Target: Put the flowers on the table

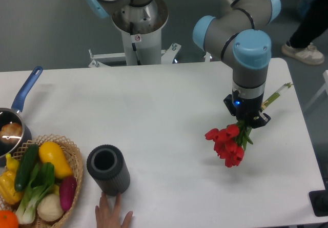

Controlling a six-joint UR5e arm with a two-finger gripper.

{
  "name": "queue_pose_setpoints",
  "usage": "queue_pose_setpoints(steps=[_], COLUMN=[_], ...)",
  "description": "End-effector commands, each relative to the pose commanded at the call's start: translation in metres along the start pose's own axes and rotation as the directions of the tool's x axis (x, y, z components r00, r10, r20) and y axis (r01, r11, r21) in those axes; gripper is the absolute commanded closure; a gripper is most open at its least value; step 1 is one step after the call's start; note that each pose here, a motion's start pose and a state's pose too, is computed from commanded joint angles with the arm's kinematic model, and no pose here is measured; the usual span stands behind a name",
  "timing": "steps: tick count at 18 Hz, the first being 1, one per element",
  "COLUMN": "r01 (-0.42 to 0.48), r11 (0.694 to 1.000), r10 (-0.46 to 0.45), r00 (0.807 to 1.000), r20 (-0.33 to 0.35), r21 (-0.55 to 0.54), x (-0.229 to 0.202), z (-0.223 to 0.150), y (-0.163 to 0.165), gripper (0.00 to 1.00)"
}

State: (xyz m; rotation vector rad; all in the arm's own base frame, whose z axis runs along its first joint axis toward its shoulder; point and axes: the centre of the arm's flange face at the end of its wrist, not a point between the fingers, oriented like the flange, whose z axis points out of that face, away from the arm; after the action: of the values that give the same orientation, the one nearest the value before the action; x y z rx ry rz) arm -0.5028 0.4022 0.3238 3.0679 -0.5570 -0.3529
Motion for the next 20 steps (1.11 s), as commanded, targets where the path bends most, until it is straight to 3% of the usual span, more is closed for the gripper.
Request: queue_pose_setpoints(steps=[5, 14, 17, 19, 20], r01=[-0.004, 0.043, 0.099, 0.110, 0.112], r11=[1.000, 0.999, 0.992, 0.988, 0.987], r10=[0.004, -0.040, -0.089, -0.096, -0.098], r00=[1.000, 0.994, 0.989, 0.987, 0.987], r20=[-0.022, -0.100, -0.122, -0.127, -0.125], r21=[0.001, 0.030, 0.079, 0.110, 0.111], x=[0.004, 0.019, 0.020, 0.019, 0.018], z=[0.006, 0.050, 0.054, 0.053, 0.053], y=[-0.001, -0.018, -0.024, -0.024, -0.023], gripper=[0.85, 0.81, 0.60, 0.40, 0.06])
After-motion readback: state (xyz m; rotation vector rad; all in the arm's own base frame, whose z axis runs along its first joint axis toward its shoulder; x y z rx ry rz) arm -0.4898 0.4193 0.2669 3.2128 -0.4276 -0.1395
